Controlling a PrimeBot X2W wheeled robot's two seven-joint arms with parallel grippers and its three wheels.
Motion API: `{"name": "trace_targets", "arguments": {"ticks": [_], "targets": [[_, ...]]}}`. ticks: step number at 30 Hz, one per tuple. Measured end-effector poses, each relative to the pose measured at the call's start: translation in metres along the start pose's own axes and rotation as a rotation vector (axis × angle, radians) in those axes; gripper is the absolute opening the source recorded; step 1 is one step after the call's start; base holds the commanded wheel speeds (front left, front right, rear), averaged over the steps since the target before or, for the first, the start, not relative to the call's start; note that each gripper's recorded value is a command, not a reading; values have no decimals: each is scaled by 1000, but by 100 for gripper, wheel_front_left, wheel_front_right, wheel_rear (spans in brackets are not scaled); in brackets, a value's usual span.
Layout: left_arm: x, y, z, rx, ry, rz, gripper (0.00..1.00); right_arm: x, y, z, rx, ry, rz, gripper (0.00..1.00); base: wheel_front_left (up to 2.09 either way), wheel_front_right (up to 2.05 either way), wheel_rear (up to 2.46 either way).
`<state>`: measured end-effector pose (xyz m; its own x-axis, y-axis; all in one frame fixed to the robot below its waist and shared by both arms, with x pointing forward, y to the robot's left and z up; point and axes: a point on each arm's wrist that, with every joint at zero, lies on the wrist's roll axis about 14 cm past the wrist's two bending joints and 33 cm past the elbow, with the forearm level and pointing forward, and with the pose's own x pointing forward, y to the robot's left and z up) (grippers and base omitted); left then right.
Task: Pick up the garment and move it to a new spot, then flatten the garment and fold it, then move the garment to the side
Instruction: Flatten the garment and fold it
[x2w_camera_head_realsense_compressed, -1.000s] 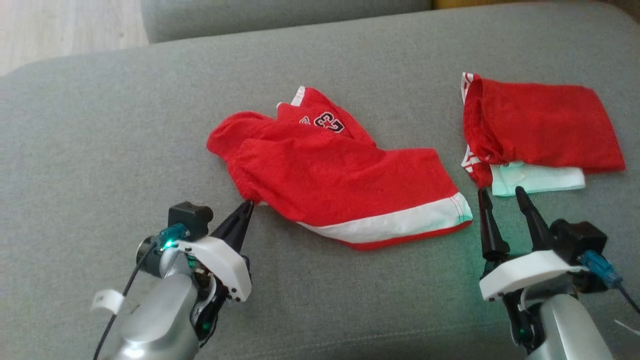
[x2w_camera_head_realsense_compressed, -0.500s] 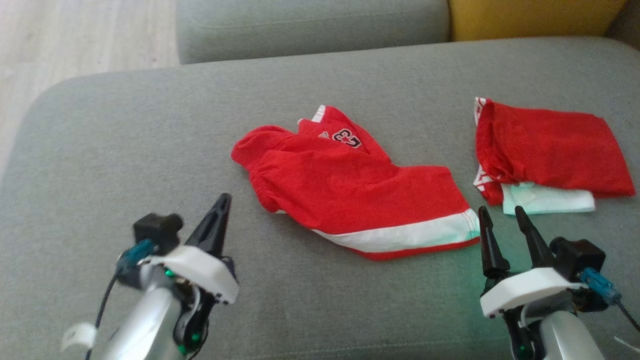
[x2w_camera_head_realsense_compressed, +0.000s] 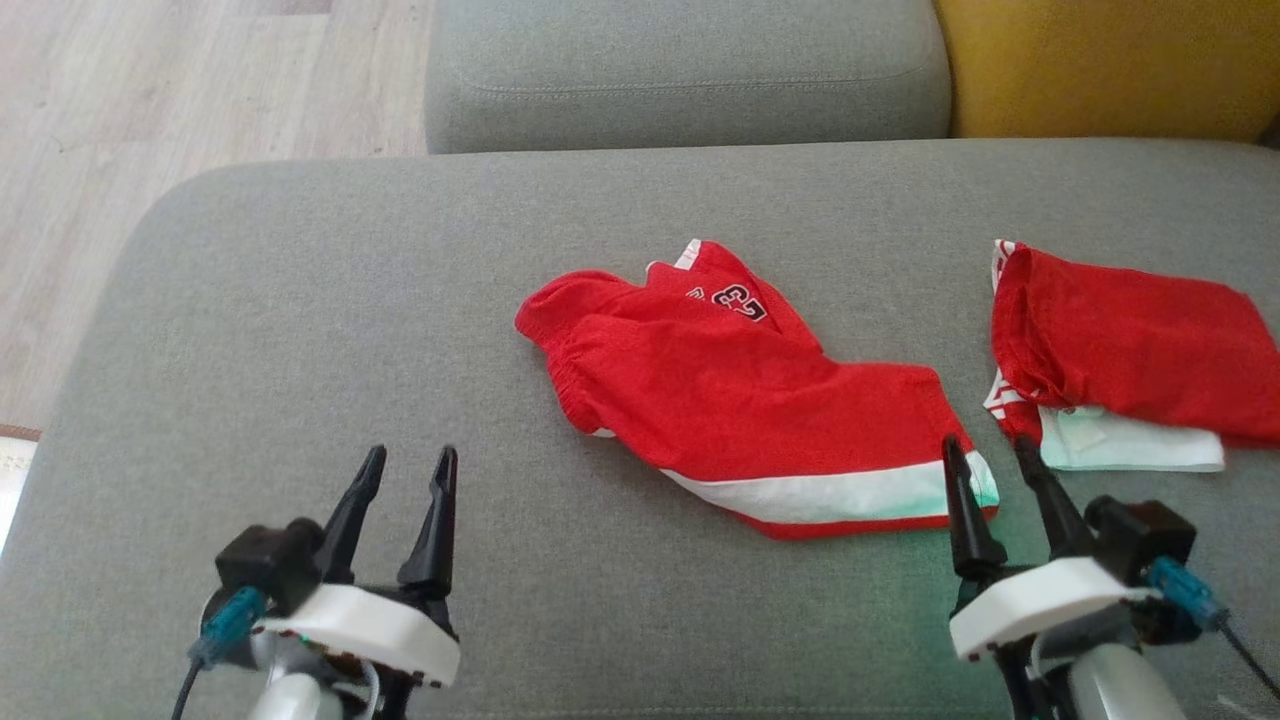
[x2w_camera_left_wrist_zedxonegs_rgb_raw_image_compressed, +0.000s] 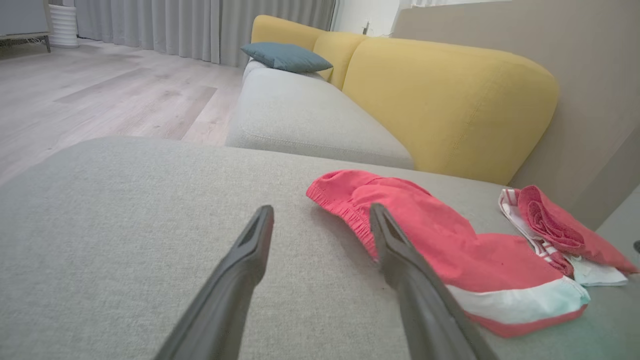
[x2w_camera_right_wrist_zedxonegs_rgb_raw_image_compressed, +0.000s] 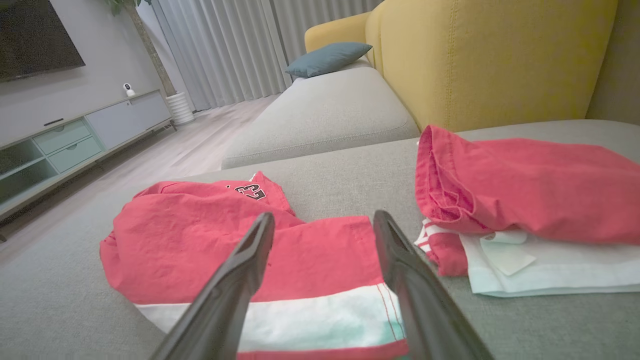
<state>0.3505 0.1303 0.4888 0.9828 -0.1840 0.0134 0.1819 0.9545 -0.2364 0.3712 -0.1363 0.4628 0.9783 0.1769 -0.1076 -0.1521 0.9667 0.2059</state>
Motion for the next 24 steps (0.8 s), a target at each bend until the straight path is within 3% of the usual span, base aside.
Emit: {"name": "trace_targets", "arguments": {"ticks": [13, 19, 24], "targets": [[7, -7, 0, 5, -8, -28, 100, -3, -3, -5, 12, 6, -10, 100, 0, 0, 0], [7, -18, -57, 26, 192, -86, 100, 0, -7, -12, 17, 27, -20, 100, 0, 0, 0], [36, -39, -84, 48, 318, -187, 100, 9, -16, -17, 19, 46, -44, 100, 0, 0, 0]]}}
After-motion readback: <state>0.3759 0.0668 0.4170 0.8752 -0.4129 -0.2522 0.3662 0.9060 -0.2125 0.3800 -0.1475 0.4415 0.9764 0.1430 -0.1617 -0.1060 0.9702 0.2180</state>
